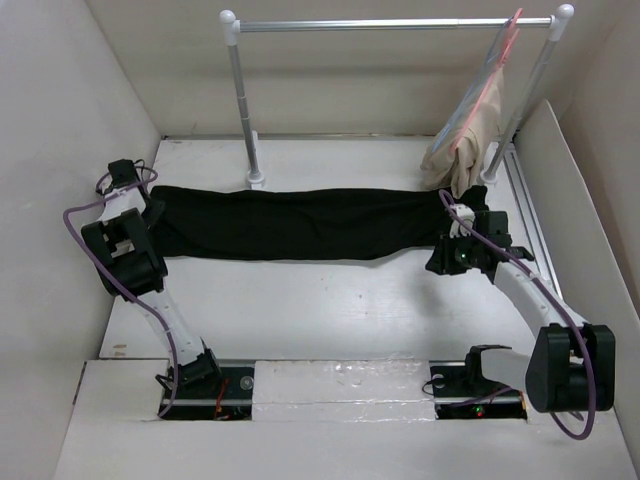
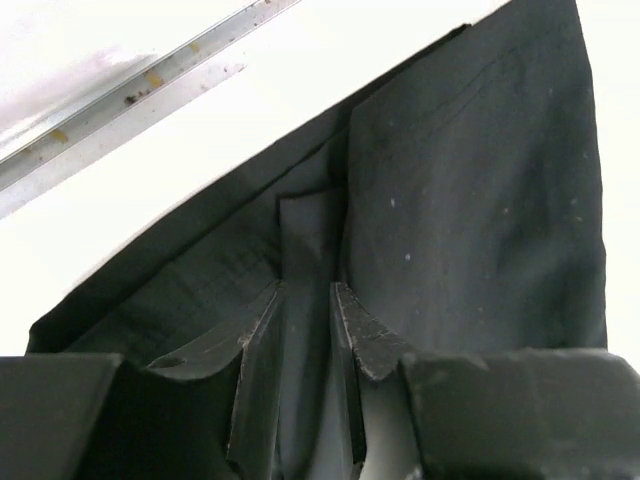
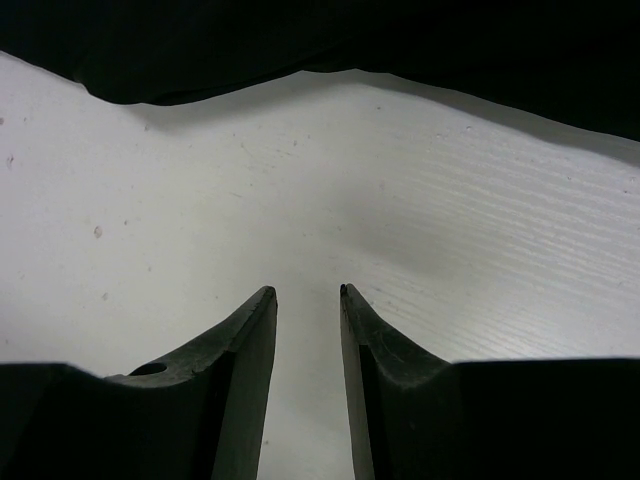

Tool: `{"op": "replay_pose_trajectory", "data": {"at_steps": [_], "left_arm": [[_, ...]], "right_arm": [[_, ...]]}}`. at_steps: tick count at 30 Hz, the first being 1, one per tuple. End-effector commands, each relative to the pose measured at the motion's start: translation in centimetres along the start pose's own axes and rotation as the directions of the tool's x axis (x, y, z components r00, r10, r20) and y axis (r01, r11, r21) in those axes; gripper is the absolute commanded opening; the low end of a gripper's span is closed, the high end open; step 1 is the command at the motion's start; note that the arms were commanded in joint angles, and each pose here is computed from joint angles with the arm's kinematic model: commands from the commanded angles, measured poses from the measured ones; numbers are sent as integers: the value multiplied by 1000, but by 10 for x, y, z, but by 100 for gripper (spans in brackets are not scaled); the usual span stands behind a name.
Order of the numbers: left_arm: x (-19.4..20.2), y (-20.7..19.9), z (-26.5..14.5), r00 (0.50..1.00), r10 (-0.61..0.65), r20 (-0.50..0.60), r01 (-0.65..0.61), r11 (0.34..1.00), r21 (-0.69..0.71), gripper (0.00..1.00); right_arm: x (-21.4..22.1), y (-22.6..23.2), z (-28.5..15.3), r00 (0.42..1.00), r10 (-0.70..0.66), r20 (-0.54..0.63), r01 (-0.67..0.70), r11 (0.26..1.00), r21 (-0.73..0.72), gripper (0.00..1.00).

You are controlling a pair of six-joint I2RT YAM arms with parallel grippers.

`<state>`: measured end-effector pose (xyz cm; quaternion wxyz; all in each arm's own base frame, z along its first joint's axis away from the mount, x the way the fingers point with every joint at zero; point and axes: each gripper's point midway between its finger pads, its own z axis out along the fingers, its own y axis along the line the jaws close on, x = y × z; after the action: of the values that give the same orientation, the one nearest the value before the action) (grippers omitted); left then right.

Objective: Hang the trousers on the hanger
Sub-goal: Fold the trousers at the center of the board.

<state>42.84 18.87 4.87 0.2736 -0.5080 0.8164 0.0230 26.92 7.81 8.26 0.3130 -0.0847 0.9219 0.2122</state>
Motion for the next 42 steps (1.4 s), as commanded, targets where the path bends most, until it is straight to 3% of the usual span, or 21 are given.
{"op": "replay_pose_trajectory", "data": {"at_steps": [1,9,12,17,30,37,42], "left_arm": [[-9,-4,-1,1000,-10,14,10,1000,-8,20],[-8,-1,7,1000,-25,6,25,999,-40,11],[-10,2,8,999,-30,11,30,998,-58,0],[-15,3,3,999,-32,32,34,997,-70,0],[-30,35,-70,971,-78,224,102,990,-95,0],[-6,58,-54,984,-75,164,109,973,-203,0],[5,82,-39,985,-70,160,119,940,-320,0]], "right_arm": [[-16,8,-8,998,-46,43,46,999,-12,38],[-26,9,-16,996,-60,63,60,998,6,38],[-26,8,-18,996,-59,61,59,998,12,38],[-25,9,-18,996,-65,60,65,998,8,38],[-19,20,-12,994,-95,44,97,994,-44,38],[-22,16,-16,996,-91,21,91,996,-9,39],[-31,13,-23,997,-73,30,73,997,-4,50]]}}
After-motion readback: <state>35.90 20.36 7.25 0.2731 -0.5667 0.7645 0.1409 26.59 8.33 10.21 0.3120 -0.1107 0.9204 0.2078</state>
